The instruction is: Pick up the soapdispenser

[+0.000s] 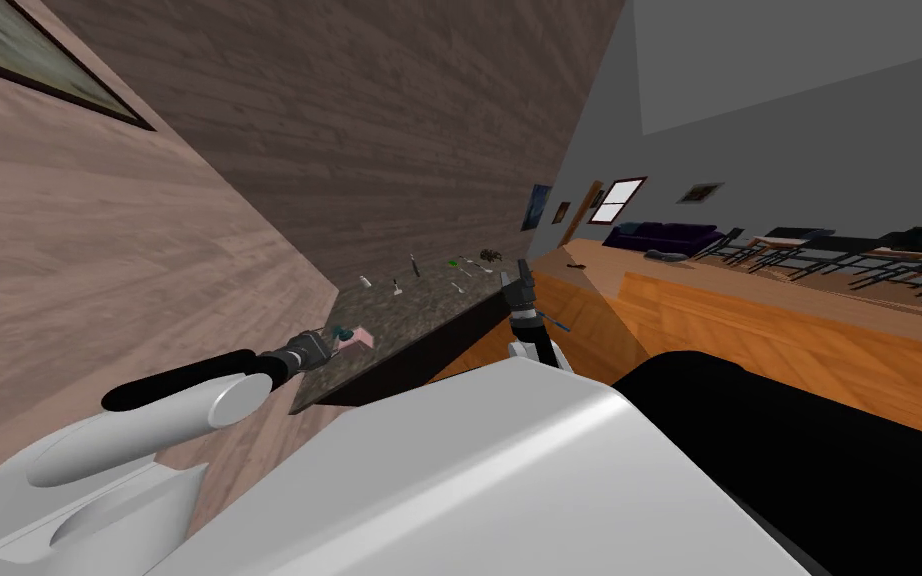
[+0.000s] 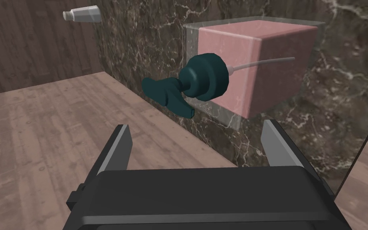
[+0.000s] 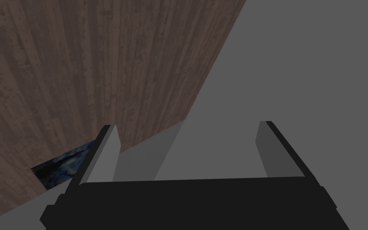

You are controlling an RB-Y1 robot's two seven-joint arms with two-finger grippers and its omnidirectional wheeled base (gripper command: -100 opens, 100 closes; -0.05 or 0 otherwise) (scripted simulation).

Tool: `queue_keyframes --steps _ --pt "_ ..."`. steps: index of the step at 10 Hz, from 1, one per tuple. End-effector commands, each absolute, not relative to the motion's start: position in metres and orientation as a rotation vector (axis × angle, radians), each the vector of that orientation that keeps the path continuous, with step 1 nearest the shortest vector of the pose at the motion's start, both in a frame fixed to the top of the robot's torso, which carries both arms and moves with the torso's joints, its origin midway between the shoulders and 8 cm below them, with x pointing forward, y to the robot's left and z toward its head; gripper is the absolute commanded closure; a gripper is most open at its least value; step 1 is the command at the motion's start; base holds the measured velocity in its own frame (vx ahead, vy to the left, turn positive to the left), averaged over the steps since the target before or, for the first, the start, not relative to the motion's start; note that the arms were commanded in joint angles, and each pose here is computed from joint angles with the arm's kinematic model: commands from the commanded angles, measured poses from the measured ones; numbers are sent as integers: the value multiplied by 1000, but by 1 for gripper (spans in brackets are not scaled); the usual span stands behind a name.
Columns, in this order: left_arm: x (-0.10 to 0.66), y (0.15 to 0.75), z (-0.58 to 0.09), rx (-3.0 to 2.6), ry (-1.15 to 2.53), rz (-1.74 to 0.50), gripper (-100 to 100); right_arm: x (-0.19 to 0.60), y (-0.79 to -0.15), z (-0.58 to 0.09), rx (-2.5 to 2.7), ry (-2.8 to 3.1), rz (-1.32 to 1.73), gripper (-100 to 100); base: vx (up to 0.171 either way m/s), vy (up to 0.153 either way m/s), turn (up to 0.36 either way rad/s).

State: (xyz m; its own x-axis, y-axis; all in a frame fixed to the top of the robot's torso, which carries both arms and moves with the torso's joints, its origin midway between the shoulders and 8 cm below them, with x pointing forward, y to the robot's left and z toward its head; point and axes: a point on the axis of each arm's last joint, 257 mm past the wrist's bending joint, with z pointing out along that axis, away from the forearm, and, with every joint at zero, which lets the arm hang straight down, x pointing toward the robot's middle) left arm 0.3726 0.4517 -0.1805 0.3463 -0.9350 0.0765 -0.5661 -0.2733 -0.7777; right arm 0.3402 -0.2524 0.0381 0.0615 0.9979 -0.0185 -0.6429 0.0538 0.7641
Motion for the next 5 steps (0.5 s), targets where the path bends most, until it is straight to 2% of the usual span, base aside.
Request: queue_keyframes --steps 1,5 --pt "368 457 -177 -1974 1325 -692 -100 340 -252 38 681 666 1397 0 -40 34 -253" --pt "355 462 -179 -2027 1364 -628 -100 340 -252 38 681 666 1397 0 -22 20 -106"
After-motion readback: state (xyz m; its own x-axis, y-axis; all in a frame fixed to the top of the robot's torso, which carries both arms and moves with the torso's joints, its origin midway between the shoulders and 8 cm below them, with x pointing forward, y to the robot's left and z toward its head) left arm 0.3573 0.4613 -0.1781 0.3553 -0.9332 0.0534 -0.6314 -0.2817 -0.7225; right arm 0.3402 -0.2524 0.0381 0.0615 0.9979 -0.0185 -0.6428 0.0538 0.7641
